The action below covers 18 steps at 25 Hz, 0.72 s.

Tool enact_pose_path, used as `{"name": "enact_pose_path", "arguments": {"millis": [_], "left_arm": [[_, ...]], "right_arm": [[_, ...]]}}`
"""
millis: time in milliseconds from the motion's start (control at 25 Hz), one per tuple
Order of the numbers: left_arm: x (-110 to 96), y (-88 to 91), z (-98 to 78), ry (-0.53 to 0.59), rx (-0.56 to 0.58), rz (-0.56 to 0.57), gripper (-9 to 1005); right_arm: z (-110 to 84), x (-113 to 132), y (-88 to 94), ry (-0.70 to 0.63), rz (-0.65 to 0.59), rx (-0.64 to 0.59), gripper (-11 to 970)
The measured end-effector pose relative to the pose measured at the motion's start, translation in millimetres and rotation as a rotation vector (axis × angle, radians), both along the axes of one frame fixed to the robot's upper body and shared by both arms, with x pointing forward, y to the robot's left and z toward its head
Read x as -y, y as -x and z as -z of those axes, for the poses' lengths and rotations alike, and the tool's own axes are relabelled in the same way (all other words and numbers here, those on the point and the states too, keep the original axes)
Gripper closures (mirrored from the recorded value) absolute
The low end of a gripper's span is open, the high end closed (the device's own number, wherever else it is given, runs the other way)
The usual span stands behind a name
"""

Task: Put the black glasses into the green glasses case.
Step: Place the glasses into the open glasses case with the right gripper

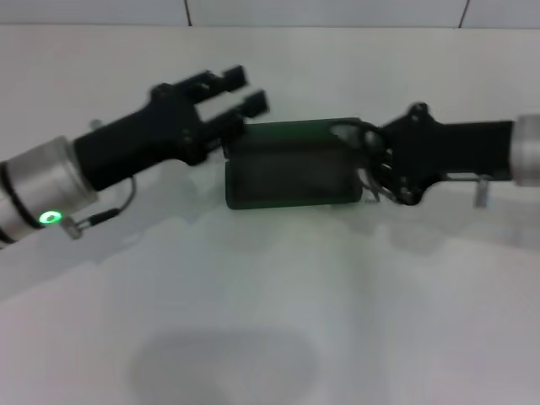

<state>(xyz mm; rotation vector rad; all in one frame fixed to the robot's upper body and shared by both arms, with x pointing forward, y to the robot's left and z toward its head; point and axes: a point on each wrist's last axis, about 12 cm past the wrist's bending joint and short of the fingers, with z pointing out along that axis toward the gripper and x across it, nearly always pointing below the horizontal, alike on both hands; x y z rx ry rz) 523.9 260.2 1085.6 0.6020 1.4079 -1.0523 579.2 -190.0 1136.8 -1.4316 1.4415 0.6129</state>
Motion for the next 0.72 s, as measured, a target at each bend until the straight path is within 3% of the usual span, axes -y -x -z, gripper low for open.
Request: {"name": "enact_pose_path", "arguments": {"millis": [320,720], "left_arm": [[-30.1,4.8,0.7,0.068,-0.001,-0.171,436],[-30.7,2.2,2.4,0.069,-0.007,-0.207,436]], "right_arm": [[3.8,-50.7,11.6,0.258,0.012,0.151,920],[17.5,-81.8,18.4,0.309,0.056,0.310,920]]}}
